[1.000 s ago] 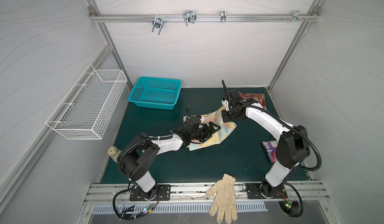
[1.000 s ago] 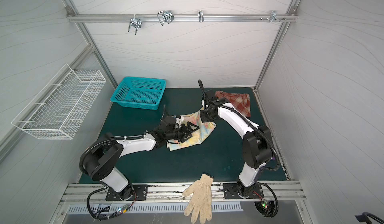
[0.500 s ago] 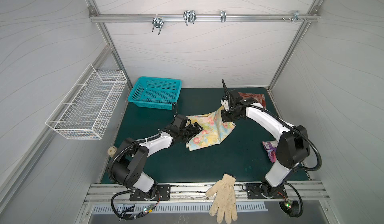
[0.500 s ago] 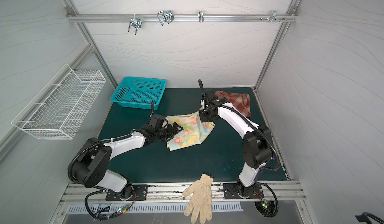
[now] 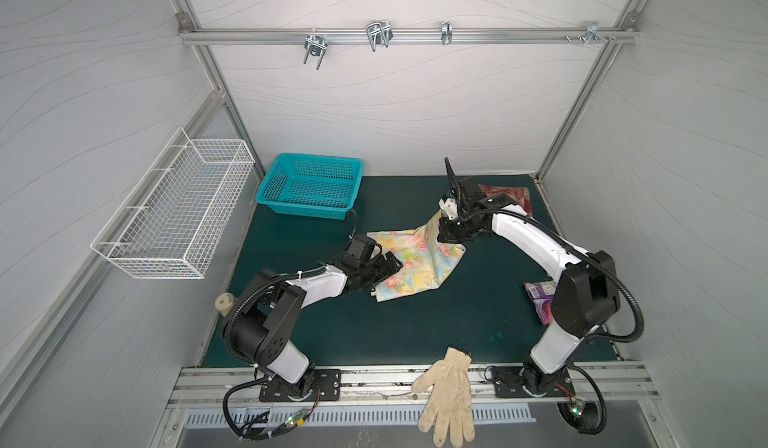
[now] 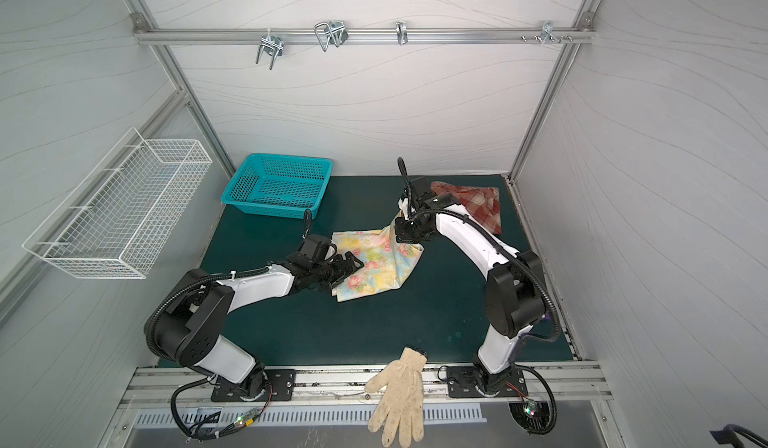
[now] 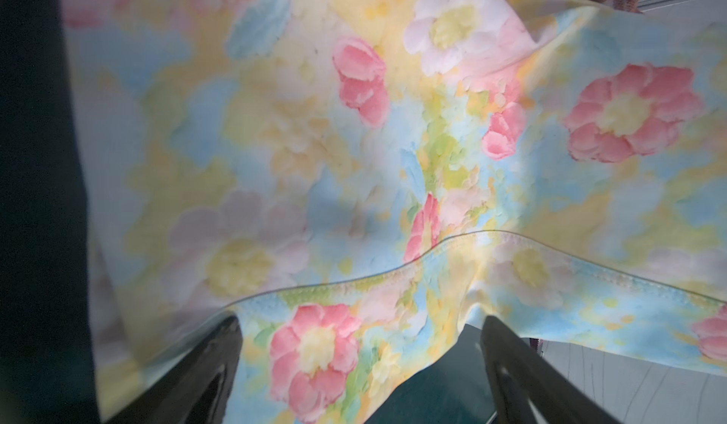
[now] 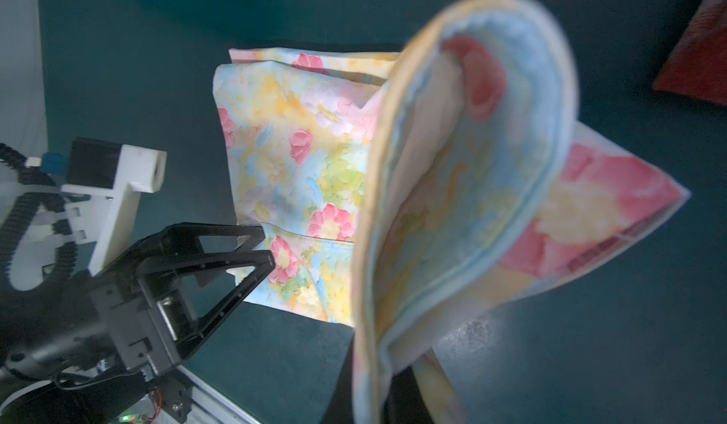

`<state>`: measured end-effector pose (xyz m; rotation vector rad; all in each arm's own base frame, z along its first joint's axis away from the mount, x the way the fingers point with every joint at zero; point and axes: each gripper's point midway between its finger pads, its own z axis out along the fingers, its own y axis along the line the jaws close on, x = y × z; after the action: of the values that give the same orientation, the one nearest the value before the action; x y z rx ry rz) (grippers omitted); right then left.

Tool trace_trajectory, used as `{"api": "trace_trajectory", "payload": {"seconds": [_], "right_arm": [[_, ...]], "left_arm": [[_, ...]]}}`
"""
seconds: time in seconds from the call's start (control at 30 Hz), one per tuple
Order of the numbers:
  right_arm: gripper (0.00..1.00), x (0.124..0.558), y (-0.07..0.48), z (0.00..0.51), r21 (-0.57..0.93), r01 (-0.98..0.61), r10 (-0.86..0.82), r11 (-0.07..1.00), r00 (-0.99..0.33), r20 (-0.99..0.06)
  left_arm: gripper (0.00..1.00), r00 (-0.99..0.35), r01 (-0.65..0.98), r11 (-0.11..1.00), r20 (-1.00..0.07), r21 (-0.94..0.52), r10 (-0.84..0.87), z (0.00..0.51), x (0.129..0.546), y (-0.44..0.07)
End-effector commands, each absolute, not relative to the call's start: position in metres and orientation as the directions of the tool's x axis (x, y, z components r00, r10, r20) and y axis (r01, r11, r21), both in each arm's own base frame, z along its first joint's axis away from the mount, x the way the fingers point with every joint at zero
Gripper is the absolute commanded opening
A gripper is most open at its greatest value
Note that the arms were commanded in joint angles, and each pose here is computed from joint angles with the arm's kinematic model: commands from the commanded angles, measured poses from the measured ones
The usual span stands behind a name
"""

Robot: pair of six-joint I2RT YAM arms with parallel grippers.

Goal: Fold and stack the skirts

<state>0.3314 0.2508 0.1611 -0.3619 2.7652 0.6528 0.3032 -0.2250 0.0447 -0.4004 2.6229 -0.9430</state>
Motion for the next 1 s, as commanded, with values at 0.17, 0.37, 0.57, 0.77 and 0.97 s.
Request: {"api": "trace_trajectory", "payload": {"seconds": [0.17,0.37,0.57,0.77,0.97], "right_arm": [[0.00,0.330,0.295,0.174,0.577,-0.266,-0.121,0.772,-0.953,-0.277],[0.00,0.321,0.321,0.168,0.625,-0.253,-0.135,0.738,-0.964,-0.230],[0.00,0.308,0.338,0.160,0.679,-0.224,-0.124,0.699,-0.973,-0.193],[0.00,0.304,0.344,0.144,0.698,-0.178,-0.094,0.693,-0.983,-0.158],[0.00,0.305,0.352,0.116,0.725,-0.113,-0.059,0.679,-0.993,-0.100]], "left_arm": [[0.95,-0.912,-0.187,0.749,-0.170,-0.636,-0.373,0.019,0.296,-0.221],[0.95,-0.911,-0.184,0.744,-0.174,-0.643,-0.375,0.021,0.297,-0.222],[0.95,-0.912,-0.182,0.733,-0.166,-0.656,-0.375,0.021,0.300,-0.227],[0.95,-0.912,-0.183,0.720,-0.158,-0.669,-0.378,0.020,0.301,-0.229],[0.95,-0.912,-0.177,0.709,-0.157,-0.682,-0.378,0.023,0.301,-0.231]]}}
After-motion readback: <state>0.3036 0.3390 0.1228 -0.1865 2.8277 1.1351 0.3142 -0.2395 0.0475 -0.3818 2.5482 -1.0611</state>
